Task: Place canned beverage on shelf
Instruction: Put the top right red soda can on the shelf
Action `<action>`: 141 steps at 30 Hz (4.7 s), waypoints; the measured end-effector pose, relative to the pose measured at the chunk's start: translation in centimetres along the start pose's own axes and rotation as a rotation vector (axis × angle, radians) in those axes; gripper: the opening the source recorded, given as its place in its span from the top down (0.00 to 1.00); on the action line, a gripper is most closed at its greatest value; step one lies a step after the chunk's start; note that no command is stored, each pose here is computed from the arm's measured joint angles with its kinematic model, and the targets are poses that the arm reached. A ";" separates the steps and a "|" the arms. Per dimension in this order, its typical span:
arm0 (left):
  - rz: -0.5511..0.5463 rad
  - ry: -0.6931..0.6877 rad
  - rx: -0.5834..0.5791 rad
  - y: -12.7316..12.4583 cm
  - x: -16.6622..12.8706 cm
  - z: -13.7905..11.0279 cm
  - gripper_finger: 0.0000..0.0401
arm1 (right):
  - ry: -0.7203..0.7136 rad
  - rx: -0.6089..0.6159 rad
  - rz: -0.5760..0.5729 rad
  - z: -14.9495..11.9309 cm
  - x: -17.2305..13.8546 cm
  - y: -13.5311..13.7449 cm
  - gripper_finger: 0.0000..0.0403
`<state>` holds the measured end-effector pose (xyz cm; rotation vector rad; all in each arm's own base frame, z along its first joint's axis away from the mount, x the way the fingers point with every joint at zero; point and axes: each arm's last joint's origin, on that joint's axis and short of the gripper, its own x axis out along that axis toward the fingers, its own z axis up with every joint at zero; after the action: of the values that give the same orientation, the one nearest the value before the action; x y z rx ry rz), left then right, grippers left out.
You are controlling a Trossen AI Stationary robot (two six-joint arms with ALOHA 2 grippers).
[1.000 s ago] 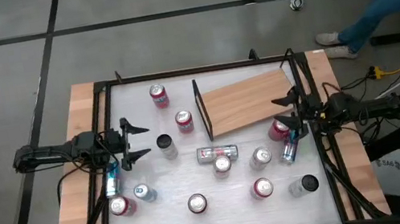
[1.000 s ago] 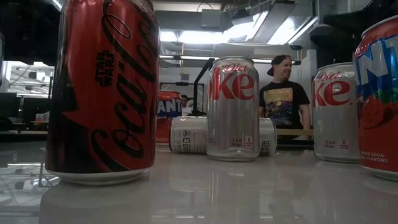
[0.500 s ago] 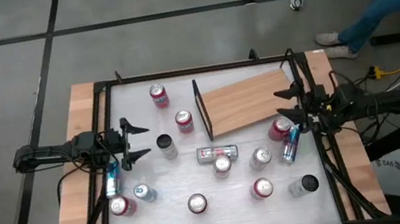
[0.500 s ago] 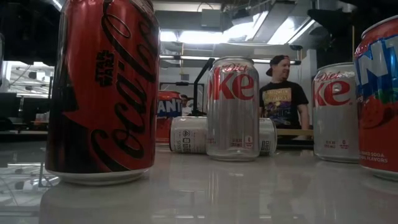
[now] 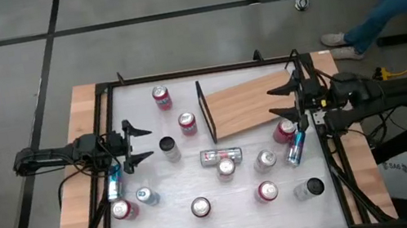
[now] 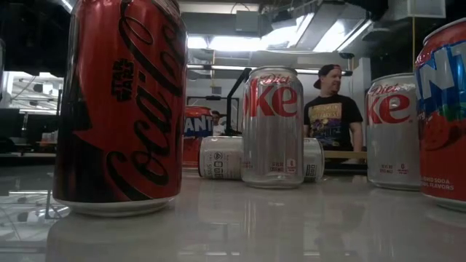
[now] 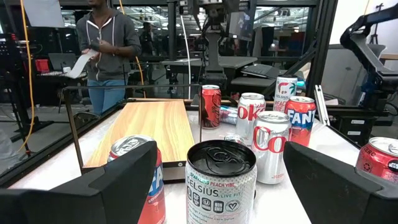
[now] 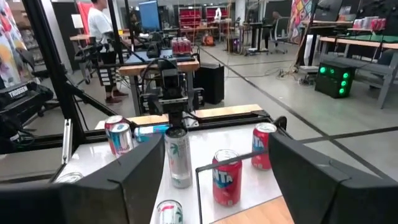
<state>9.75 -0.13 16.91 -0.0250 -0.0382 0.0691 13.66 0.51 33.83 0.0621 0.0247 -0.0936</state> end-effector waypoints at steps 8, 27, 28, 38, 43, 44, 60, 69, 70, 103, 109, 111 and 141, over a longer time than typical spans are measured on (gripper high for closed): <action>0.000 0.000 0.000 0.0 0.0 0.0 0.14 | -0.048 0.005 0.003 2.1 0.1 0.1 0.32; 0.000 0.000 0.000 0.0 0.0 0.0 0.14 | -0.030 0.082 -0.042 1.9 0.1 0.0 0.22; 0.000 0.000 0.000 0.0 0.0 0.0 0.14 | -0.019 0.070 -0.043 1.7 0.1 0.0 0.22; 0.000 0.000 0.000 0.0 0.0 0.0 0.14 | 0.029 0.009 -0.038 1.3 0.1 0.0 0.18; 0.000 0.000 0.000 0.0 0.0 0.0 0.14 | 0.072 -0.006 -0.031 0.9 0.3 0.0 0.07; 0.000 0.000 0.000 0.0 0.0 0.0 0.14 | 0.077 -0.005 -0.032 0.8 0.4 0.0 0.04; 0.000 0.000 0.000 0.0 0.0 0.0 0.14 | 0.243 -0.029 -0.049 -0.7 0.1 -0.1 0.10; 0.000 0.000 0.000 0.0 0.0 0.0 0.14 | 0.656 -0.056 -0.098 -1.1 2.6 0.3 0.11; 0.000 0.000 0.000 0.0 0.0 0.0 0.14 | 0.722 -0.064 -0.106 -1.2 3.0 0.3 0.11; 0.000 0.000 0.000 0.0 0.0 0.0 0.14 | 1.371 0.266 -0.595 -4.5 5.7 0.6 0.11; 0.000 0.000 0.000 0.0 0.0 0.0 0.14 | 1.426 0.285 -0.584 -7.0 5.6 0.5 0.11; 0.001 0.000 0.000 0.0 0.0 0.0 0.14 | 1.423 0.286 -0.575 -7.3 5.6 0.5 0.11; 0.000 0.000 0.000 0.0 0.0 0.0 0.14 | 1.464 0.241 -0.463 -10.7 5.6 0.4 0.11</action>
<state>9.75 -0.13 16.91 -0.0254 -0.0379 0.0695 19.06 1.10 23.02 0.3552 1.4970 -0.4975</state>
